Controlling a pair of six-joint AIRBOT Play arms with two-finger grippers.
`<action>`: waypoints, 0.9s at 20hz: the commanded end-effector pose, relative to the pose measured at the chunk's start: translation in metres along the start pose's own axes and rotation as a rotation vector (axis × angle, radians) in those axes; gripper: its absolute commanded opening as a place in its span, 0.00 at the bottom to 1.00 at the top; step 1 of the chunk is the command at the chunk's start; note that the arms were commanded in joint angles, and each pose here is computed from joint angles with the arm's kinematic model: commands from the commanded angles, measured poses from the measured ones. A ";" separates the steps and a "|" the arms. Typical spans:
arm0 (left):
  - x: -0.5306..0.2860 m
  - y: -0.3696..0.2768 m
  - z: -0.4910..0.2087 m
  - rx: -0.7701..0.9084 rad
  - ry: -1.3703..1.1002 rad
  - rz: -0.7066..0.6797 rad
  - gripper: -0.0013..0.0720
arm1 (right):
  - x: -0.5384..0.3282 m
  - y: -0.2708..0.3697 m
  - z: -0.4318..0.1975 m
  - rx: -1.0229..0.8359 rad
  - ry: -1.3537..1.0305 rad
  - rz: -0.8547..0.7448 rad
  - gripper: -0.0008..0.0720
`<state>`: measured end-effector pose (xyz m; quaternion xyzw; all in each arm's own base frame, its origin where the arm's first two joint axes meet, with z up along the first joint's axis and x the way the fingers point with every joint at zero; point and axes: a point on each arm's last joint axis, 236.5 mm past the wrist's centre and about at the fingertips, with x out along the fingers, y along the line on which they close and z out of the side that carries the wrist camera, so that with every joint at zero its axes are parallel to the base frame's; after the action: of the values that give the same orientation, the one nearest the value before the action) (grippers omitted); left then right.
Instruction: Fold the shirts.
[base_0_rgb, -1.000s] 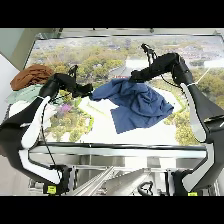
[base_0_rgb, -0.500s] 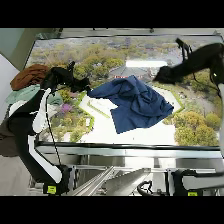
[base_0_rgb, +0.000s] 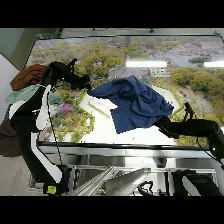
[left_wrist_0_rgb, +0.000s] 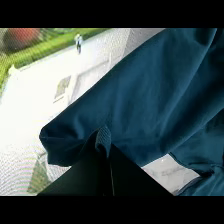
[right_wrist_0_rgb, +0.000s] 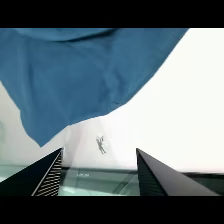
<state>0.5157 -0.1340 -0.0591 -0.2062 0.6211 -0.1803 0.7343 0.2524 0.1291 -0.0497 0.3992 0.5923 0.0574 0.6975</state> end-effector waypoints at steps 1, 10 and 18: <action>-0.001 -0.001 -0.002 0.001 0.011 -0.002 0.03 | 0.018 -0.015 0.002 0.067 -0.051 0.011 0.73; -0.001 -0.001 -0.002 0.001 0.011 -0.002 0.03 | 0.062 -0.011 0.028 0.060 -0.019 -0.048 0.69; -0.007 0.002 -0.019 -0.006 0.083 -0.007 0.03 | 0.079 0.039 0.026 -0.133 0.157 -0.017 0.04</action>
<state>0.5091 -0.1338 -0.0586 -0.2050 0.6318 -0.1845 0.7244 0.3168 0.1693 -0.1040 0.3720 0.6224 0.0654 0.6855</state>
